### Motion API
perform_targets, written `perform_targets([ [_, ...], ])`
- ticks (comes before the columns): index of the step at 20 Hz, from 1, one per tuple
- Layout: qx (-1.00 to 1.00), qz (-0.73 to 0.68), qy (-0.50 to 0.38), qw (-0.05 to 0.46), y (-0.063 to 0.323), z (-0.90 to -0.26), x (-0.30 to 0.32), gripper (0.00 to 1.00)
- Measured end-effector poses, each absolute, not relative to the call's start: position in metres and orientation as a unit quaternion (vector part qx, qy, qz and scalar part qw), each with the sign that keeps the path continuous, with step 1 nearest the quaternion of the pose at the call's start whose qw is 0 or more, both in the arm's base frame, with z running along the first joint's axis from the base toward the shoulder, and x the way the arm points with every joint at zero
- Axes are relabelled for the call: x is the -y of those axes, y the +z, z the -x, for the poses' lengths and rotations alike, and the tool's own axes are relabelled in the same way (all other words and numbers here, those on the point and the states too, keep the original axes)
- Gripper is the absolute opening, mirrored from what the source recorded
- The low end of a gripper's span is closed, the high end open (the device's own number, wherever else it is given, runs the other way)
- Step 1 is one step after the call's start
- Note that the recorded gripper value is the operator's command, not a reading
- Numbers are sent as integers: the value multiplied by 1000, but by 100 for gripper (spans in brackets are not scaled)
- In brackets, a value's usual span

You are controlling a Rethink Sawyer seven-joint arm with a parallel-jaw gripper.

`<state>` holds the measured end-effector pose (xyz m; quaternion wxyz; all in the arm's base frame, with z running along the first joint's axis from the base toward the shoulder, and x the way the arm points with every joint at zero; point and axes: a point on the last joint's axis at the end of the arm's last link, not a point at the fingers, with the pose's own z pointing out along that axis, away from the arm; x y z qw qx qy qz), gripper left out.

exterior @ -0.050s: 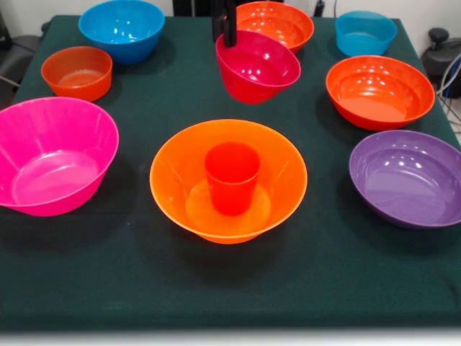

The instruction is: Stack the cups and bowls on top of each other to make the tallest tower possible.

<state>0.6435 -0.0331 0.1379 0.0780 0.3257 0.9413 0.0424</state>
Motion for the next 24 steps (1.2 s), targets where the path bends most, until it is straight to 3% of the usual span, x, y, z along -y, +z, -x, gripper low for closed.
perform_targets([
  [24, -949, -306, 41, 72, 100, -651, 49, 0],
])
